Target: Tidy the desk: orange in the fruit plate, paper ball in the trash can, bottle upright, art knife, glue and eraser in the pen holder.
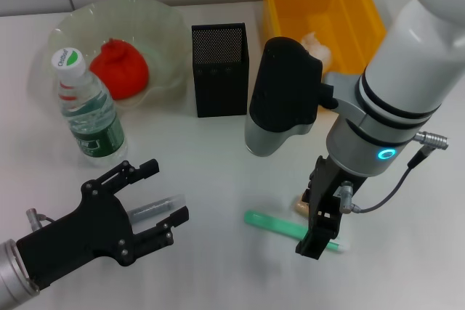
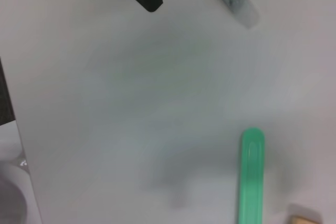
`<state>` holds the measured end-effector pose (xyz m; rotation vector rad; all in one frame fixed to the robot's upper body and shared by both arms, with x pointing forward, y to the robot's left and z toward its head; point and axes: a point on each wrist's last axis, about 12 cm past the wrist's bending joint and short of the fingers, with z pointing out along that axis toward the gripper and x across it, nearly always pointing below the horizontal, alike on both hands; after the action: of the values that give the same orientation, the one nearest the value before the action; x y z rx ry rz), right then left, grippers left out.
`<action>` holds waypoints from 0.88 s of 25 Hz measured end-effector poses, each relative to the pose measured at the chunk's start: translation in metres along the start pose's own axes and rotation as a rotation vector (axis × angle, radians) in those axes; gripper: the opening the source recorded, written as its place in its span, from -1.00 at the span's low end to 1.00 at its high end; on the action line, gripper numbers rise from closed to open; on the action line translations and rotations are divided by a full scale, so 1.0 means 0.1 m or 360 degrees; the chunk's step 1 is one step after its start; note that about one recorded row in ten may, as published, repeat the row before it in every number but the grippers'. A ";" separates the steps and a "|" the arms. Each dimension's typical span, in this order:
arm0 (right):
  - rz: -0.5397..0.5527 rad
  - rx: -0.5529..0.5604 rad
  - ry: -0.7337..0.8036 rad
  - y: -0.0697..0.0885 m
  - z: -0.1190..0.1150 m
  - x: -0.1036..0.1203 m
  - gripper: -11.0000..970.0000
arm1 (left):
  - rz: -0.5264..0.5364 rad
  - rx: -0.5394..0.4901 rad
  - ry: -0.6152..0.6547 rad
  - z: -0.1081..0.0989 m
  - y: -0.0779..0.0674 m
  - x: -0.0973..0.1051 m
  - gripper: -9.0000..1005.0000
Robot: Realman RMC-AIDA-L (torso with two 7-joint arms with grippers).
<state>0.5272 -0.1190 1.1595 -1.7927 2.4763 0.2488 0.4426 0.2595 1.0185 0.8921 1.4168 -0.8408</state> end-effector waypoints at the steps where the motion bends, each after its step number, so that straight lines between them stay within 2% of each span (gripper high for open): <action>1: 0.0000 0.0001 0.0000 0.00 0.00 0.00 0.60 | 0.0000 0.0000 0.0000 0.00 0.00 0.00 0.57; 13: 0.0034 0.0004 0.0030 0.04 0.11 -0.03 0.26 | 0.0006 0.0015 0.0006 0.01 0.00 0.00 0.56; 22: 0.0052 -0.0006 0.0040 0.02 0.15 -0.03 0.25 | 0.0007 0.0040 0.0012 0.03 -0.01 0.00 0.56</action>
<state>0.5256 -0.1123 1.1450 -1.7691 2.5259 0.2347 0.4432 0.2568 1.0185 0.9178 1.4129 -0.8543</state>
